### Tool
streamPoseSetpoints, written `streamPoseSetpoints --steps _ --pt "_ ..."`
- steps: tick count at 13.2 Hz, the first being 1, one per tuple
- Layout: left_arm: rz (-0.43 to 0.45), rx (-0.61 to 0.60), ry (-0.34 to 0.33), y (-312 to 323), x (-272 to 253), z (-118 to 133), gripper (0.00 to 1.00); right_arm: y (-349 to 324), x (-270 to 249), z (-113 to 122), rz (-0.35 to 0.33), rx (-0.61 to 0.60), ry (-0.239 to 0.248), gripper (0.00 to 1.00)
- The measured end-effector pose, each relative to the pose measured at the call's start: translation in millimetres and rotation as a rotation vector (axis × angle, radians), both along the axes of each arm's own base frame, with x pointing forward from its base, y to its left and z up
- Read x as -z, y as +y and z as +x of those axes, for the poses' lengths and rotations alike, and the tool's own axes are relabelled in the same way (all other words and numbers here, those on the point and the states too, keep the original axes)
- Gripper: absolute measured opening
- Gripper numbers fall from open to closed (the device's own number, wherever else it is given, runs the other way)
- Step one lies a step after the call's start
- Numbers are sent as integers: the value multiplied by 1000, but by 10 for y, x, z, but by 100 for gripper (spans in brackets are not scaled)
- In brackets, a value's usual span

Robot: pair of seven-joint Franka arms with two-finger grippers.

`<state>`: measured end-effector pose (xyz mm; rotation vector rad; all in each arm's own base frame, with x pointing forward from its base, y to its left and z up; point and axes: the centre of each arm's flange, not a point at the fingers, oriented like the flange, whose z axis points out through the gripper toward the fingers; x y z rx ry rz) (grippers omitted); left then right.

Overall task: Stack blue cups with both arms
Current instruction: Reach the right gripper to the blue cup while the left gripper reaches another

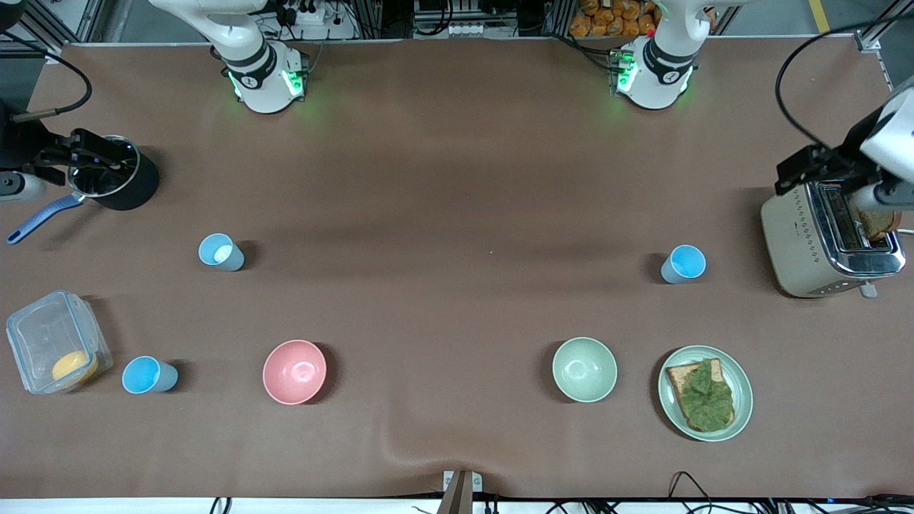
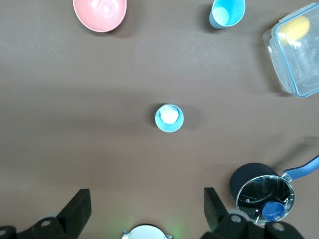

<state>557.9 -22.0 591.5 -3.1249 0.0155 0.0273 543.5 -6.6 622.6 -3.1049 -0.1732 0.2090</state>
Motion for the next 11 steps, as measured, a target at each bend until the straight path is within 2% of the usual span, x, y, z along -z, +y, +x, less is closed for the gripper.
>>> streamPoseSetpoints --steps 2,4,6,9,11 --pt "0 0 4 10 368 51 100 -2 2 1 0 0 0 100" --pt "0 -4 -19 43 838 81 100 -3 5 4 0 0 0 100" --pt "-2 -11 -44 123 1425 34 100 -3 26 19 0 0 2 100" --pt "-5 -11 -32 154 1996 -25 100 -5 105 99 0 1 -6 100" --pt "-10 -10 -57 161 2417 -78 100 -8 270 171 1 1 16 100"
